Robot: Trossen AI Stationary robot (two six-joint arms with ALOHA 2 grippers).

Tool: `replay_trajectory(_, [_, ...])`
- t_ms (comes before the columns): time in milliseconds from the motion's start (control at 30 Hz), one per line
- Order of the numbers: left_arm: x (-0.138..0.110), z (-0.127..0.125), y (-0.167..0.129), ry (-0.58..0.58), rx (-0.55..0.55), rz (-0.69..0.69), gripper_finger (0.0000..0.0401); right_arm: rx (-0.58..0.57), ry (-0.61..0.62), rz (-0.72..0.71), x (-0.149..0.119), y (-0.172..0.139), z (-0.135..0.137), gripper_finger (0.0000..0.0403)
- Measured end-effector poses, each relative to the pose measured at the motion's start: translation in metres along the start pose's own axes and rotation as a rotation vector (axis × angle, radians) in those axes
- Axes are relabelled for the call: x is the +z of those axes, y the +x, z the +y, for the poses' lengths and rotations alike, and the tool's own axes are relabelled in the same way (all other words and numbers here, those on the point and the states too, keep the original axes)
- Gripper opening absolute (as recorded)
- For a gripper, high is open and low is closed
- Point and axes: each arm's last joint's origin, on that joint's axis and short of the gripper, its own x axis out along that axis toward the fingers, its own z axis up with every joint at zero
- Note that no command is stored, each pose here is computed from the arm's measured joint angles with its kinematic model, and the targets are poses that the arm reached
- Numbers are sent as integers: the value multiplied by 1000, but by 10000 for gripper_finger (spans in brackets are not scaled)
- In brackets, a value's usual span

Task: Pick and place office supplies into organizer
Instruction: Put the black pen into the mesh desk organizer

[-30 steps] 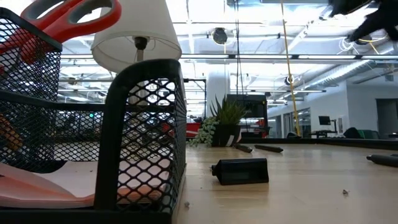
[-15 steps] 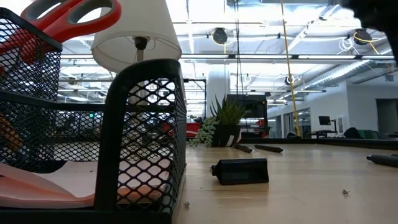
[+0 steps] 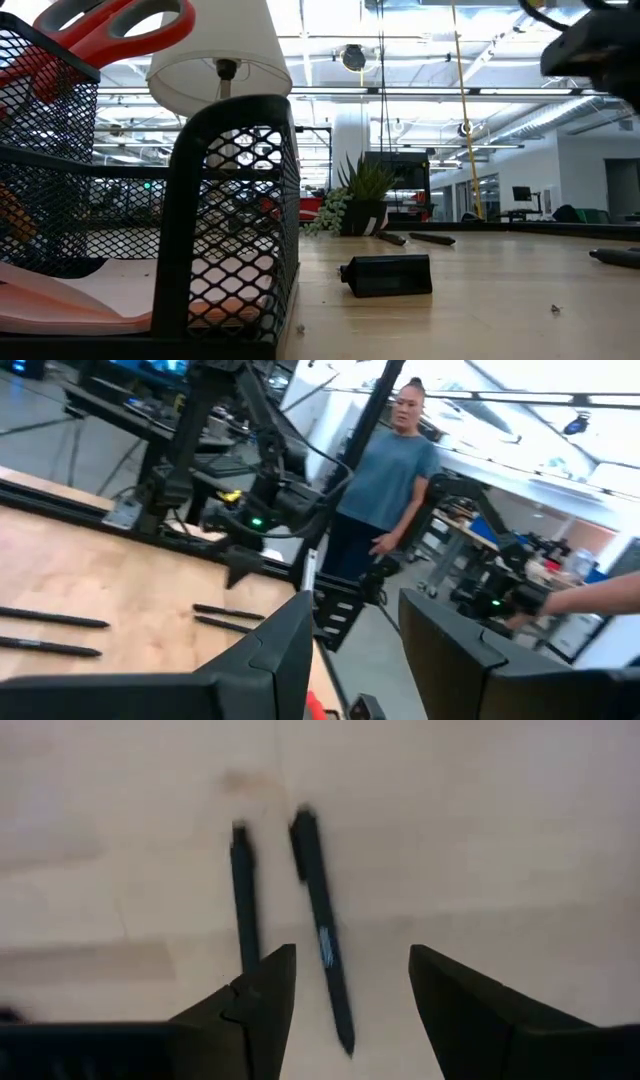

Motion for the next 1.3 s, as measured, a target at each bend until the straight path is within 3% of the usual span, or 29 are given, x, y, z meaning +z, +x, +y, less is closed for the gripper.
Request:
replay_trajectory(100, [-4, 1, 0, -6, 5, 45, 152, -5, 26, 0, 3, 9, 3, 192])
replay_trajectory(400, [-3, 1, -1, -19, -10, 38, 152, 129, 47, 94, 14, 45, 7, 192])
replay_trajectory(1000, [-2, -1, -1, -54, -55, 40, 152, 87, -99, 27, 34, 54, 12, 99])
replay_trajectory(1300, [-2, -1, -1, -72, -53, 44, 152, -2, -183, 73, 32, 69, 16, 84])
